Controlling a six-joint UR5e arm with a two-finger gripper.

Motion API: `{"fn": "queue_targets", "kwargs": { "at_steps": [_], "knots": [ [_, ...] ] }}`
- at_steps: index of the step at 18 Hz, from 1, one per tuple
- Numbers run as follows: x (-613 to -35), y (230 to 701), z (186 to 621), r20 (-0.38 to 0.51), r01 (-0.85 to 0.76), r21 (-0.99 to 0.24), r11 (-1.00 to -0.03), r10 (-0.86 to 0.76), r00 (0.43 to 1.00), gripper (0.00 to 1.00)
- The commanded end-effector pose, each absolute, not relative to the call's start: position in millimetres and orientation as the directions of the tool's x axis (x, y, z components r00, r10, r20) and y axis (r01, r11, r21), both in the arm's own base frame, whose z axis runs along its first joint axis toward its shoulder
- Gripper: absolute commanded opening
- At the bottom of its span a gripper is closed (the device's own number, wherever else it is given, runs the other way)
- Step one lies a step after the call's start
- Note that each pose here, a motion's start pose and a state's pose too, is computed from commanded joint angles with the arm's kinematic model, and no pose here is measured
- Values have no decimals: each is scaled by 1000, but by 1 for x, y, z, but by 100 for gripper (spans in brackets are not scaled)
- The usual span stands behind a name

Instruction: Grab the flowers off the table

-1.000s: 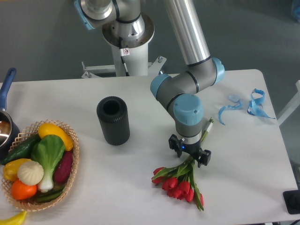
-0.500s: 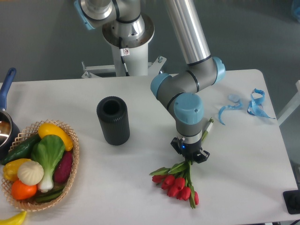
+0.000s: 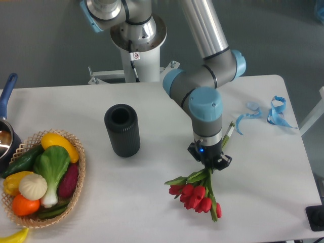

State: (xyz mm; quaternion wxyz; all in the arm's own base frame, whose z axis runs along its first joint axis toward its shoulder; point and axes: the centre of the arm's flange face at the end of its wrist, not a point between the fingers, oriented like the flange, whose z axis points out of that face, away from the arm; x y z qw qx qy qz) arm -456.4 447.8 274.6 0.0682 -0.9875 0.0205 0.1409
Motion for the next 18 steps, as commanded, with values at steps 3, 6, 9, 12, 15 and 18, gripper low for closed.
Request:
{"fn": "queue_targets", "kwargs": {
  "at_steps": [3, 6, 9, 12, 15, 18],
  "knots": [
    [-467, 445, 290, -242, -31, -143, -989, 5, 970, 0],
    [-477, 451, 321, -196, -37, -135, -990, -10, 981, 0],
    [-482, 456, 336, -195, -45, -139, -989, -18, 981, 0],
    [-481, 456, 341, -178, -90, -114, -989, -69, 982, 0],
    [-484, 457, 355, -136, -93, -90, -992, -80, 987, 0],
    [-485, 457, 360, -125, -95, -83, -992, -84, 989, 0]
  ]
}}
